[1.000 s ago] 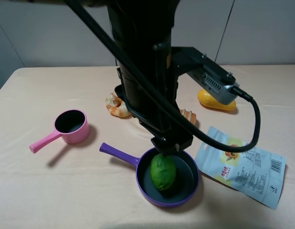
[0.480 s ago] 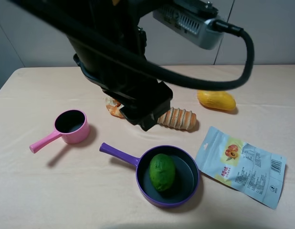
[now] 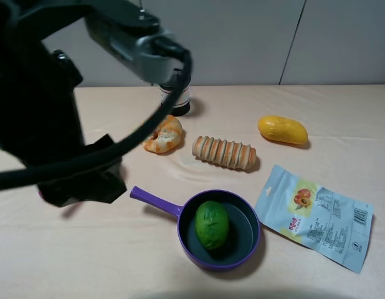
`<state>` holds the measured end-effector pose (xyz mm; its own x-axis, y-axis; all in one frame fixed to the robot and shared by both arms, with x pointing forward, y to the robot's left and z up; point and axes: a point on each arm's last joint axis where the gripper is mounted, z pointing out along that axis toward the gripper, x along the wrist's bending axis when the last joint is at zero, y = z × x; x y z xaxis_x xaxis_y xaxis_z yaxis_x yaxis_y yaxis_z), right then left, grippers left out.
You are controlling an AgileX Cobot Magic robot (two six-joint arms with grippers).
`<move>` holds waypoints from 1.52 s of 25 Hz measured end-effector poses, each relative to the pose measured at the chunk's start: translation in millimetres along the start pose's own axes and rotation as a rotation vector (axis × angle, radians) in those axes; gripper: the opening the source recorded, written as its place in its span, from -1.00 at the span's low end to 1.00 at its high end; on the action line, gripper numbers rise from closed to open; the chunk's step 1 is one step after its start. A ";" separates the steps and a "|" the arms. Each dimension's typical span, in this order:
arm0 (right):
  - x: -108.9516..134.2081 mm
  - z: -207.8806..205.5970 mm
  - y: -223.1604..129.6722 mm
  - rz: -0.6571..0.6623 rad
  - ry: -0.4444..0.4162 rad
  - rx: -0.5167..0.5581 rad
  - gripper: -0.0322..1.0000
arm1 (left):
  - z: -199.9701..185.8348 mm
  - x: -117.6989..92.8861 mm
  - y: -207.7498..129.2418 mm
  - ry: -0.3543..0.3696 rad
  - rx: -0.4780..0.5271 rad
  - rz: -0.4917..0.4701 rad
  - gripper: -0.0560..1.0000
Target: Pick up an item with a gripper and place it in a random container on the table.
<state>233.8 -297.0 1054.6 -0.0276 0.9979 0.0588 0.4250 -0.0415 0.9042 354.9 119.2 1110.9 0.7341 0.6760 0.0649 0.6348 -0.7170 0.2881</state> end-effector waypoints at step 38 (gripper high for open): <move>0.0 0.0 0.0 0.000 0.000 0.000 0.41 | -8.6 50.3 -216.8 0.312 -0.415 -0.556 0.78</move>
<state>233.8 -297.0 1054.6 -0.0276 0.9979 0.0588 0.4250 -0.0415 0.9042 252.1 310.1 1059.9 0.1908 0.9801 0.0545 0.7032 -0.1752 0.6891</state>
